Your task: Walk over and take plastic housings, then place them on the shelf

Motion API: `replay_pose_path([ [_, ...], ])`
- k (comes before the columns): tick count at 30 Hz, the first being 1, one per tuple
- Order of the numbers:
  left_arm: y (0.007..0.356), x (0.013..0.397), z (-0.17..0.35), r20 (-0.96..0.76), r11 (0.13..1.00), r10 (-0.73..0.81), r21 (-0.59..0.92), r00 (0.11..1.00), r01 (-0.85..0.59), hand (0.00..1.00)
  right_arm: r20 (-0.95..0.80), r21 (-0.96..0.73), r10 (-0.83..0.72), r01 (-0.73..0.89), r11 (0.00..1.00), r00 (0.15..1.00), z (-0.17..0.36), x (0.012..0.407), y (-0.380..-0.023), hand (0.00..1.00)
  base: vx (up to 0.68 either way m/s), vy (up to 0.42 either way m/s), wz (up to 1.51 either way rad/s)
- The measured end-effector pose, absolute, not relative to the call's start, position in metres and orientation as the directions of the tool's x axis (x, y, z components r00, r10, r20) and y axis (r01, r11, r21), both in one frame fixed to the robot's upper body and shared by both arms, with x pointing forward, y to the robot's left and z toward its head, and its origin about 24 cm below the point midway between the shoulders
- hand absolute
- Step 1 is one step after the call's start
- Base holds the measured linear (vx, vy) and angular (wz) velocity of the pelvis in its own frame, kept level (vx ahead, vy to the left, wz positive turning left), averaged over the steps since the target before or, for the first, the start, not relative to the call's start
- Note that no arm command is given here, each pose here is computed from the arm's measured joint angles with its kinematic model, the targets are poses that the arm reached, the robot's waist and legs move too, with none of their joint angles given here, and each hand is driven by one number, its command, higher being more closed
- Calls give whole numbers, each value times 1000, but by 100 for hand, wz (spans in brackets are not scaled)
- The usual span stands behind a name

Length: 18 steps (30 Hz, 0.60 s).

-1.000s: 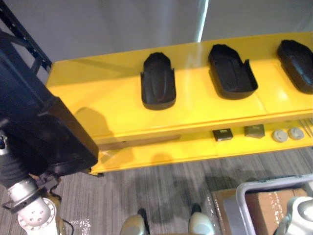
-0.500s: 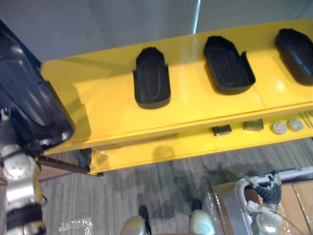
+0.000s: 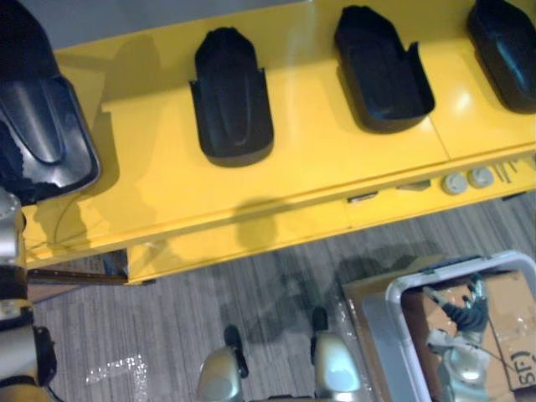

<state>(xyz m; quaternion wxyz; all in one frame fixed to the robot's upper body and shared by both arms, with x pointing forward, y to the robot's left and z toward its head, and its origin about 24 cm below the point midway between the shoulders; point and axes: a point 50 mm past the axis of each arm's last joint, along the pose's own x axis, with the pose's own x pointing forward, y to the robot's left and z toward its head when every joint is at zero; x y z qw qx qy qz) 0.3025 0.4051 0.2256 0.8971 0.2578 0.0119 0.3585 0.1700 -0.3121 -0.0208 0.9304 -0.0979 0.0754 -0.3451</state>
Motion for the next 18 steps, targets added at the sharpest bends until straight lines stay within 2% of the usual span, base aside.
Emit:
replay_pose_path([
  [5, 410, 304, 229, 56, 632, 629, 544, 775, -552, 100, -77, -236, -645, 614, 753, 761, -22, 172, -309, 0, -62, 5, 0],
  [13, 418, 302, 239, 8, 588, 635, 644, 773, -489, 100, -71, -239, -636, 605, 759, 769, -21, 177, -309, 0, -57, -27, -1],
  [18, 426, 297, 245, 19, 523, 668, 699, 744, -488, 100, -89, -238, -642, 610, 756, 762, -23, 175, -313, 0, -16, -10, 0],
])
